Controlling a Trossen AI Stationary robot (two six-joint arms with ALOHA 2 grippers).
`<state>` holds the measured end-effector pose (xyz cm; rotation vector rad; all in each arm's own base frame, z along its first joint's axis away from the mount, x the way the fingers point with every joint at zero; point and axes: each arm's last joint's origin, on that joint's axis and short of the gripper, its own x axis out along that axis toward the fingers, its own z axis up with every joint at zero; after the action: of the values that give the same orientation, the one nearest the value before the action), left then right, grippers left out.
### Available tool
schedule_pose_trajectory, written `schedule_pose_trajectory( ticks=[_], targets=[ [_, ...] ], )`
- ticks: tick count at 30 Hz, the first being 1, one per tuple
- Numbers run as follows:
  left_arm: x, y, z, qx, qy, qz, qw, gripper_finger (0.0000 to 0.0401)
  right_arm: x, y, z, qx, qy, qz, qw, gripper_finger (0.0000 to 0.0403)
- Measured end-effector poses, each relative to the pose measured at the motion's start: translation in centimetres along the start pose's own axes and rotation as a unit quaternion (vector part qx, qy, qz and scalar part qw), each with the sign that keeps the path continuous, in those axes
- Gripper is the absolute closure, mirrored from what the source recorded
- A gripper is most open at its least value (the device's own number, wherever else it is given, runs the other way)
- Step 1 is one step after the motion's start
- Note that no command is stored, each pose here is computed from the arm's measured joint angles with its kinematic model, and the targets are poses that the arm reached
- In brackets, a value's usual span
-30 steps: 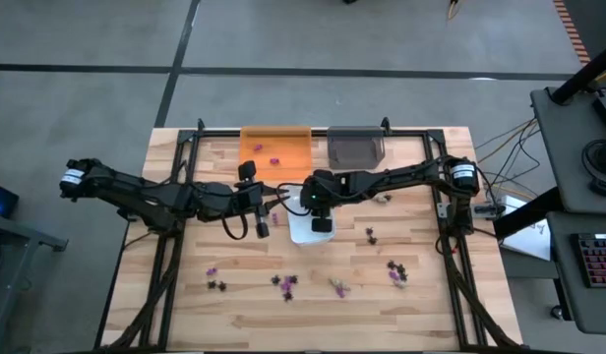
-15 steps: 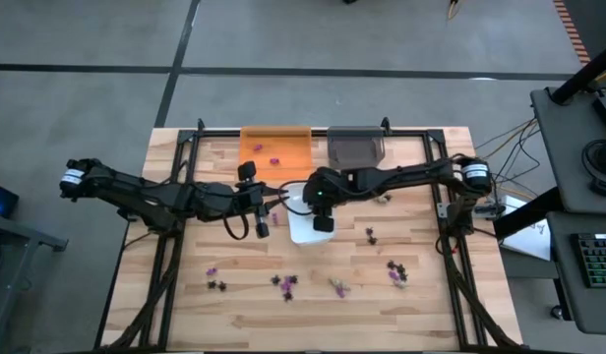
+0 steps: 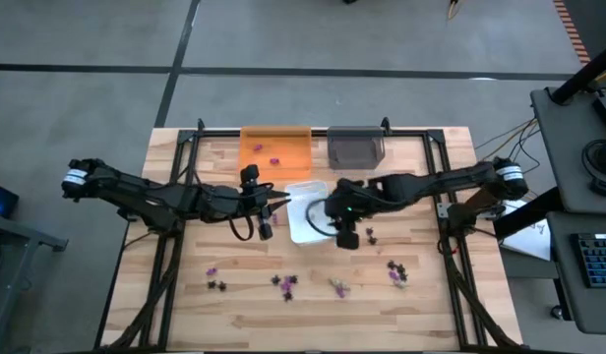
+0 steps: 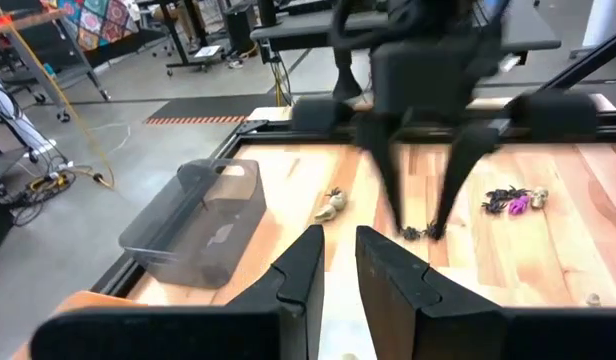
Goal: Sort Halloween decoration
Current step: Put the black spider toy into the black bin
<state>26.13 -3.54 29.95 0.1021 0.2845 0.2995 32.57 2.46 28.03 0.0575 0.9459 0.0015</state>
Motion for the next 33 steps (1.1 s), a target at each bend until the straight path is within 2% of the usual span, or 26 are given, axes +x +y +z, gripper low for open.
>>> schedule_pose_trajectory(
  ticks=[10, 19, 27, 33],
  targets=[
    [0.9, -0.5, -0.3, -0.022, -0.002, -0.001, 1.000, 0.0356, -2.1, 3.2, -3.7, 0.030, 0.002, 0.034, 0.999, 0.0317],
    [1.8, -1.1, 0.2, -0.042, -0.042, -0.033, 0.998, 0.0356, -2.3, 3.8, -8.9, 0.099, 0.009, 0.052, 0.994, 0.0336],
    [3.4, -2.0, -0.1, -0.053, -0.069, -0.034, 0.996, 0.0356, -2.2, 2.7, -13.4, 0.199, 0.014, 0.011, 0.980, 0.0342],
    [5.1, -2.9, 0.2, -0.046, -0.062, -0.041, 0.996, 0.0356, -1.0, 2.1, -15.9, 0.233, 0.034, -0.020, 0.972, 0.0342]
  ],
)
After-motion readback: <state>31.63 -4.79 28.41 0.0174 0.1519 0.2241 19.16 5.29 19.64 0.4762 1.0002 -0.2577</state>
